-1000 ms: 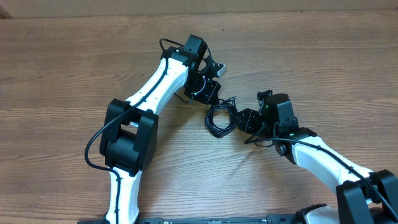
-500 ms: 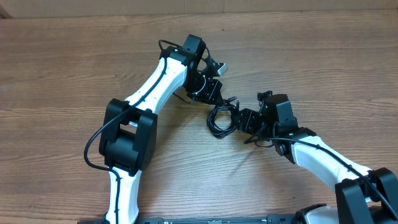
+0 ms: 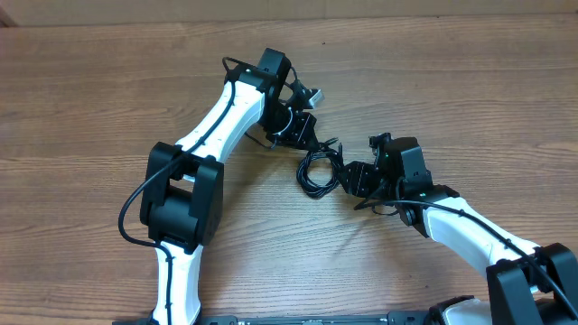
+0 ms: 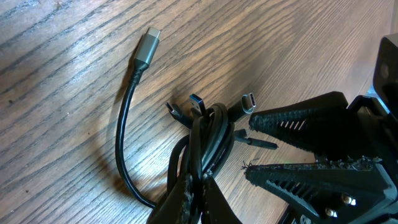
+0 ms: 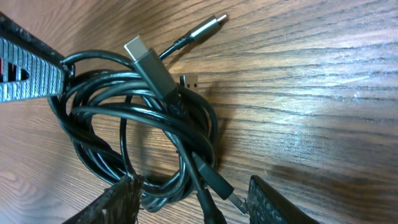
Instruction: Untangle cables
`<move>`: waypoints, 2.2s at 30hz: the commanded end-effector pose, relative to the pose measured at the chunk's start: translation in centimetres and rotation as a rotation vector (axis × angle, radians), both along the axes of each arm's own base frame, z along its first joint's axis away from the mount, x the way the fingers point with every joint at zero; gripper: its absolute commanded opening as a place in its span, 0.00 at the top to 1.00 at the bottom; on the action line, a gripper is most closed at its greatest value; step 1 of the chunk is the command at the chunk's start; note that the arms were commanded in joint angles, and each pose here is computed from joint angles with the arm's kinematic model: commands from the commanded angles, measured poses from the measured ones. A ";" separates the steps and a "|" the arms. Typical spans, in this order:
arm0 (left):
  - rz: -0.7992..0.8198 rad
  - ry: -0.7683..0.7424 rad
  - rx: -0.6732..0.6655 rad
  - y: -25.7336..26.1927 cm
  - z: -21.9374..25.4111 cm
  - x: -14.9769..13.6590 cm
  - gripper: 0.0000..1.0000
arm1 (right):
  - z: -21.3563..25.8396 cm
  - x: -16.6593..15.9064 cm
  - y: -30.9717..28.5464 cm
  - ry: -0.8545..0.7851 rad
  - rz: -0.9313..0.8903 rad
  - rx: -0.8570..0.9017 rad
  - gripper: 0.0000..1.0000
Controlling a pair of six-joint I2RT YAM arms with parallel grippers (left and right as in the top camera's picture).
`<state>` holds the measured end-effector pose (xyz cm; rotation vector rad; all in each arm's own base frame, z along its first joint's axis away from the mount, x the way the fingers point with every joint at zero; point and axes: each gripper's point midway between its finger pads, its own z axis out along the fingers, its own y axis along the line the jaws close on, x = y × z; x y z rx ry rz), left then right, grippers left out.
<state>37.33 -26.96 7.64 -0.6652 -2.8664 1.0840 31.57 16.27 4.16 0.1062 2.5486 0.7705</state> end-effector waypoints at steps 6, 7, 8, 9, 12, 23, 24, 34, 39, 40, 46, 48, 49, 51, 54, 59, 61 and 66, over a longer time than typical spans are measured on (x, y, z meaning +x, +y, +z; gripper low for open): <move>0.002 -0.034 -0.074 -0.7 3.0 0.4 0.96 | 0.2 0.3 0.3 -0.076 0.109 -0.059 0.45; 0.002 -0.034 -0.074 -0.7 3.0 0.4 0.96 | 0.1 0.3 0.3 -0.078 0.112 -0.062 0.45; 0.002 -0.034 -0.074 -0.7 3.0 0.4 0.96 | 0.1 0.3 0.3 -0.080 0.115 -0.065 0.45; 0.002 -0.034 -0.074 -0.7 3.0 0.4 0.96 | -0.1 0.3 0.3 -0.088 0.132 -0.075 0.46; 0.002 -0.035 -0.074 -0.7 3.0 0.4 0.96 | -1.0 0.2 0.2 -0.085 0.161 -0.106 0.49; 0.000 -0.039 -0.071 -0.7 2.9 0.5 0.96 | -1.7 -0.1 0.8 -0.062 0.186 -0.077 0.88; 0.000 -0.039 -0.071 -0.7 2.9 0.5 0.96 | -1.6 -0.1 0.8 -0.065 0.189 -0.072 0.91; -0.001 -0.059 -0.078 -0.8 3.0 0.8 0.96 | 3.2 -1.1 3.7 -0.012 0.287 0.102 0.96; 0.002 -0.065 -0.062 -0.7 2.8 0.9 0.96 | 6.7 0.0 5.3 -0.019 0.259 0.224 0.96; 0.002 -0.065 -0.062 -0.7 2.8 1.0 0.96 | 6.8 0.2 5.4 -0.022 0.249 0.229 0.96; 0.028 -0.043 -0.058 -0.7 2.8 1.0 0.96 | 5.9 0.7 6.3 -0.004 0.131 0.160 0.96; 0.060 -0.014 -0.052 -0.7 2.8 1.0 0.96 | 4.9 0.8 6.4 0.009 0.044 0.100 0.96; 0.068 -0.007 -0.051 -0.7 2.8 1.0 0.96 | 4.6 0.9 6.5 0.017 0.019 0.090 0.96; 0.092 0.015 -0.047 -0.7 2.8 1.0 0.96 | 3.7 0.9 6.8 0.035 -0.032 0.074 0.96; 0.125 0.045 -0.042 -0.7 2.8 0.9 0.96 | 2.1 1.4 6.7 0.057 -0.112 0.045 0.96; 0.159 0.082 -0.036 -0.7 2.8 0.8 0.96 | 0.4 3.2 7.3 0.057 -0.197 0.088 0.96; 0.176 0.103 -0.030 -0.7 2.8 0.7 0.96 | -0.1 4.1 7.7 0.049 -0.228 0.117 0.96; 0.173 0.144 -0.066 -1.1 3.4 0.1 0.96 | -1.1 5.2 7.8 0.027 -0.268 0.133 0.96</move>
